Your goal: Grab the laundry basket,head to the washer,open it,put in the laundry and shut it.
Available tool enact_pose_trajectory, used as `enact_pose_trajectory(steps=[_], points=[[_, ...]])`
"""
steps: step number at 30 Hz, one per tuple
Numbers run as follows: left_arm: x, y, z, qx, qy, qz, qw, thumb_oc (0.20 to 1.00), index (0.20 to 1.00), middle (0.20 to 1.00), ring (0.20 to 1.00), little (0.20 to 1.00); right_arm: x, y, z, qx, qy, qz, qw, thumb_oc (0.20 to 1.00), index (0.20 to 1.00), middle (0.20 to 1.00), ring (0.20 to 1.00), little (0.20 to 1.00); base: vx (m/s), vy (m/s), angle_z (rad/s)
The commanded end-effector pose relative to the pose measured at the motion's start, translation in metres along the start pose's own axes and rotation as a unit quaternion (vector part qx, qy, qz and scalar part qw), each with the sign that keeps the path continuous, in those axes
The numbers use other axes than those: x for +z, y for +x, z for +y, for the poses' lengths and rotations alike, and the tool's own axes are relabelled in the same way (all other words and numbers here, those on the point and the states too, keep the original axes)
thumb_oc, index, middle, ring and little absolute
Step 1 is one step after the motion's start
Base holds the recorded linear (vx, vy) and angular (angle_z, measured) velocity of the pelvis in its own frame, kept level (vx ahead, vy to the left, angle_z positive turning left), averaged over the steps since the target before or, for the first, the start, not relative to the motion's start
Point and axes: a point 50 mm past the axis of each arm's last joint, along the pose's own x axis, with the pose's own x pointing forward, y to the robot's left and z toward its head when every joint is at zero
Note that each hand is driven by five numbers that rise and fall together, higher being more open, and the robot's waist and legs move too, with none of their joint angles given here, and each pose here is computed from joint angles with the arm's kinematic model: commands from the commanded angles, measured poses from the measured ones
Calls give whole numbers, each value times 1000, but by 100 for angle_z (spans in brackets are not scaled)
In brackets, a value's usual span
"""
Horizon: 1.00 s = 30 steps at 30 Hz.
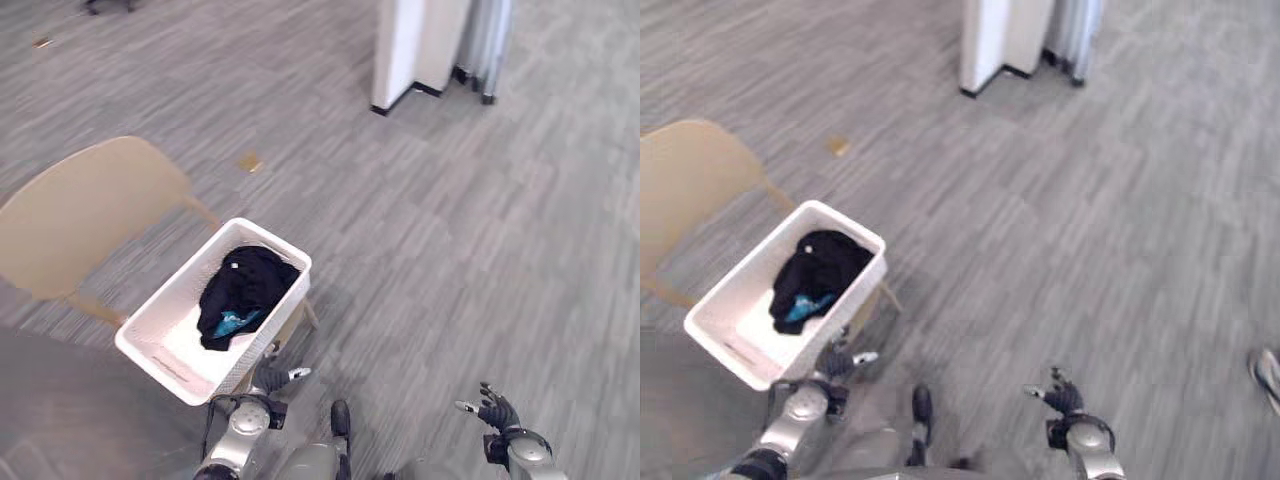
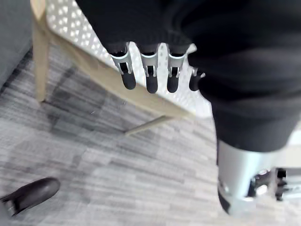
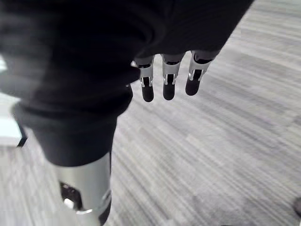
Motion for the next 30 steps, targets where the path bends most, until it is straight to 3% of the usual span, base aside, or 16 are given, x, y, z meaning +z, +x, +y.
enact_pose_trajectory(steps=[1, 14, 23, 30], points=[[-10, -5, 0, 8, -5, 7, 1000, 1000, 1000, 1000, 1000, 1000, 6, 0, -14, -12, -13, -22, 1000, 1000, 1000, 1000, 1000, 1000, 154, -121, 153], [-21, -11, -2, 6, -40, 27, 999, 1000, 1000, 1000, 1000, 1000, -1, -5, -27, -30, -4, -15, 999, 1000, 1000, 1000, 1000, 1000, 106, -108, 134], [-38, -21, 2, 0, -25, 57, 998, 1000, 1000, 1000, 1000, 1000, -8, -11, -27, -23, -50, -6, 998, 1000, 1000, 1000, 1000, 1000, 290, 168, 53], [-29, -15, 24, 36, -14, 41, 998, 1000, 1000, 1000, 1000, 1000, 30, -5, -15, -4, -84, -82, 993, 1000, 1000, 1000, 1000, 1000, 151, 158, 10]])
